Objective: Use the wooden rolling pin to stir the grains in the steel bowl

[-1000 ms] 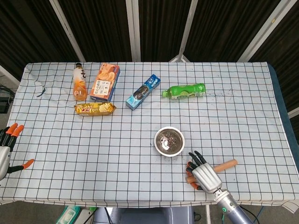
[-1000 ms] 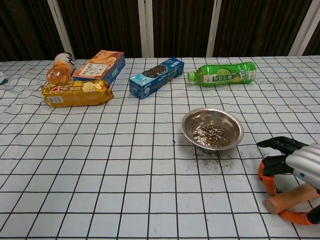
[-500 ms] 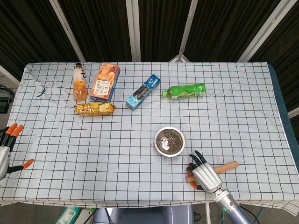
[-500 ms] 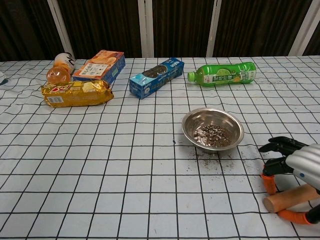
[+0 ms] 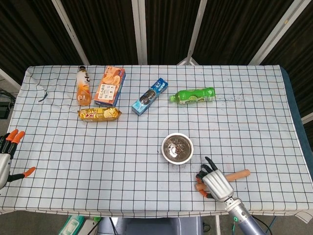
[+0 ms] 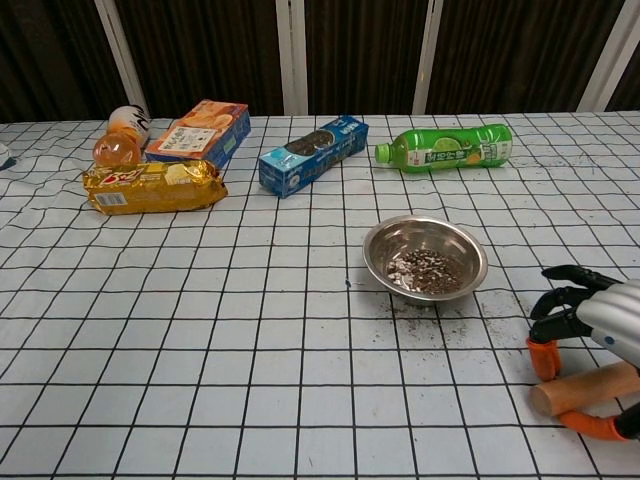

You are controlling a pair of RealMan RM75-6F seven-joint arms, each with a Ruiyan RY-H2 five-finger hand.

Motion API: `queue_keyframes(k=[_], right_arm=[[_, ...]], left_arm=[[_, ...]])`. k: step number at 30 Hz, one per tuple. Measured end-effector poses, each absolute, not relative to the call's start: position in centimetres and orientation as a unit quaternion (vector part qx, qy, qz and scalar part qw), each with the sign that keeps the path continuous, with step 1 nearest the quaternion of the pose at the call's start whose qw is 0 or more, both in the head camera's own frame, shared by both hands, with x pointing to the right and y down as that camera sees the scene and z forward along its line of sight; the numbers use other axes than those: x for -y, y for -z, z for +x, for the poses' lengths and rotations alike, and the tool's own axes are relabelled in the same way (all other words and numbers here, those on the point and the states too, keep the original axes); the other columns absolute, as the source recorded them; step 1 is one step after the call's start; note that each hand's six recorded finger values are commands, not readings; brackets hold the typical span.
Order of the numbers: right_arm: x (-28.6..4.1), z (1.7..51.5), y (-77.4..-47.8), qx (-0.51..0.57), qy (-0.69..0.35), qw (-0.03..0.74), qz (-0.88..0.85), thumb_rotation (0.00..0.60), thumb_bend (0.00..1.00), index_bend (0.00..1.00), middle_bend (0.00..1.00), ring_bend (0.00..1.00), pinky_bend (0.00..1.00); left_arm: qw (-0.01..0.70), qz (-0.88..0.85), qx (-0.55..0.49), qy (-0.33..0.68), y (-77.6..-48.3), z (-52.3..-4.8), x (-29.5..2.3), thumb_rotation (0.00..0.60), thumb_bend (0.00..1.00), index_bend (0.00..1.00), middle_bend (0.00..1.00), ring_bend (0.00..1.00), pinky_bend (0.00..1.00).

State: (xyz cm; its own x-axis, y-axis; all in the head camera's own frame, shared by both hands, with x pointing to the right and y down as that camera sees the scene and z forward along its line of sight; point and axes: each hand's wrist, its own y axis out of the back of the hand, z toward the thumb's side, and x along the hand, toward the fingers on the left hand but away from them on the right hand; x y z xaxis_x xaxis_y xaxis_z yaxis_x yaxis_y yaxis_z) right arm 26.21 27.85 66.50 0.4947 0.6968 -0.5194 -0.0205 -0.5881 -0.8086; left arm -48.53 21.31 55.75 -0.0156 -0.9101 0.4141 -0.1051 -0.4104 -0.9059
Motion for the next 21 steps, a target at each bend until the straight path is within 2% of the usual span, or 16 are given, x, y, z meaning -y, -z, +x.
queue_keyframes(k=[21], right_arm=[[-27.49,26.16,-66.09,0.228,-0.451,0.395,-0.767,0.600,0.48,0.79,0.63,0.34,0.00]], left_arm=[[0.348,-0.609,-0.417,0.578,-55.74,-48.52,-21.32,0.600,0.02,0.00,0.00,0.00,0.00]])
